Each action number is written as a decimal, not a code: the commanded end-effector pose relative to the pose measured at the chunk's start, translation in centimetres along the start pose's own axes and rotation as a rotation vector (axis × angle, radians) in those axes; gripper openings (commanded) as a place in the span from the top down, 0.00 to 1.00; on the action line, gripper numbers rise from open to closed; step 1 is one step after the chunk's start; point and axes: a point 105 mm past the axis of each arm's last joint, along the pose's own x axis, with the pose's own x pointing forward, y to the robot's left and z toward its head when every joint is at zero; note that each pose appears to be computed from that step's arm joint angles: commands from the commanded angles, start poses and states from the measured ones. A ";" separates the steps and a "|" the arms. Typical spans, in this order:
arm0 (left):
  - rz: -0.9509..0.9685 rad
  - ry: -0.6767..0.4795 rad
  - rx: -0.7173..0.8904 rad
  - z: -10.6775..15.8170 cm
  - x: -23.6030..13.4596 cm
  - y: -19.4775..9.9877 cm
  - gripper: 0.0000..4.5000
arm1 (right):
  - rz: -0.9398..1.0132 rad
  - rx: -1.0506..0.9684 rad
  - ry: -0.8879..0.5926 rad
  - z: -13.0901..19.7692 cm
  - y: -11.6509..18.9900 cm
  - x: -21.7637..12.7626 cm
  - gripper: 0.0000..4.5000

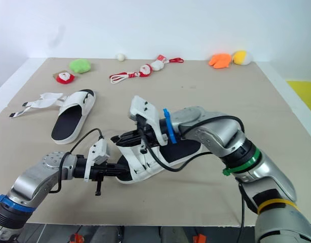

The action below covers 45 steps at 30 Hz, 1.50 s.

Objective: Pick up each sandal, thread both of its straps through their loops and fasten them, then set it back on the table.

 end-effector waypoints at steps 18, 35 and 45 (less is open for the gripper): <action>0.011 0.054 -0.050 -1.8 0.9 0.0 1.00 | -0.186 0.012 0.074 0.4 -4.1 -1.3 0.98; 0.012 0.051 -0.048 -1.9 0.9 0.0 1.00 | -0.284 -0.015 0.183 -2.1 -5.6 -1.1 0.98; 0.011 0.052 -0.044 -1.8 0.9 0.1 1.00 | -0.272 -0.074 0.164 -1.5 -5.2 -0.4 0.98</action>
